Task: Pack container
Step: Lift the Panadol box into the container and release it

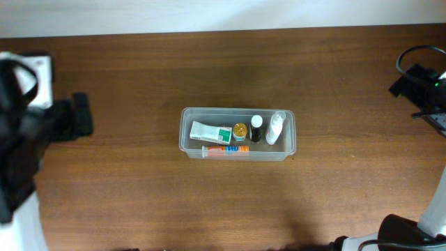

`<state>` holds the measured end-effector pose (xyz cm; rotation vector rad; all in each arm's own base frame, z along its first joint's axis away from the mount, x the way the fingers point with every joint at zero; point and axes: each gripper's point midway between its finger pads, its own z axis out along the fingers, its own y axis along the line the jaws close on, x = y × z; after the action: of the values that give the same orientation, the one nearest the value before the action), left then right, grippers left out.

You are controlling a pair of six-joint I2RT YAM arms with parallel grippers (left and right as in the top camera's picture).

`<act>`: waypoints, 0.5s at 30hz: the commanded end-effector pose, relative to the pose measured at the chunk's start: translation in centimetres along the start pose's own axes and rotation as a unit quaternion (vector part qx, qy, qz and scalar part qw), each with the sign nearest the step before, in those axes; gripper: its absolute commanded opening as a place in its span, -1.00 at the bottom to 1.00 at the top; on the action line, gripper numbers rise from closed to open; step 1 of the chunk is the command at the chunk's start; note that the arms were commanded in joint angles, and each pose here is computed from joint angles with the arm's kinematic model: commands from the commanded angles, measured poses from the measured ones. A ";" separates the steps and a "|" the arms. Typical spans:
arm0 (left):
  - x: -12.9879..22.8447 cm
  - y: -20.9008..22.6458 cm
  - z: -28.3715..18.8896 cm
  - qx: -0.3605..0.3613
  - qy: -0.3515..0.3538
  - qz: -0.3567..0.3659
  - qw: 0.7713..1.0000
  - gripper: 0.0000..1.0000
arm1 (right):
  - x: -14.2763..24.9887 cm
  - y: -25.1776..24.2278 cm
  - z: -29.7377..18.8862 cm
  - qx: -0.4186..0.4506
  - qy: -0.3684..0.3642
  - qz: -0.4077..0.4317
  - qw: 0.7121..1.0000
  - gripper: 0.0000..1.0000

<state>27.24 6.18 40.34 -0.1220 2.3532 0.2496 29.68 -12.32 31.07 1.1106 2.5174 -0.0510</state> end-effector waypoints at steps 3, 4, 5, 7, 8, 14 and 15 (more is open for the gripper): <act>0.8 0.8 -3.6 -0.008 -0.037 -0.027 0.999 0.99 | 0.5 0.3 -1.6 -0.010 -0.021 -0.011 1.000 0.97; 0.9 0.8 -4.0 -0.009 -0.043 -0.027 0.999 0.99 | 0.8 0.5 -2.4 -0.018 -0.030 -0.016 0.999 0.97; 0.9 0.9 -4.5 -0.009 -0.048 -0.028 0.998 0.99 | 1.2 0.8 -3.3 -0.026 -0.040 -0.022 0.999 0.97; 1.1 0.9 -5.1 -0.010 -0.057 -0.028 0.998 0.99 | 2.2 1.4 -5.3 -0.048 -0.061 -0.039 0.996 0.97; 1.1 0.9 -5.4 -0.010 -0.061 -0.029 0.998 0.99 | 2.8 1.7 -6.1 -0.058 -0.070 -0.048 0.995 0.97; 1.3 1.0 -6.5 -0.012 -0.074 -0.030 0.997 0.99 | 7.3 3.2 -11.0 -0.131 -0.111 -0.115 0.979 0.97; 1.4 1.0 -6.5 -0.011 -0.075 -0.030 0.997 0.99 | 8.1 3.0 -11.4 -0.138 -0.113 -0.122 0.976 0.97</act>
<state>22.06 5.80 43.61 -0.1626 2.2143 0.2595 25.06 -3.72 38.48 0.7143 2.3713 0.0809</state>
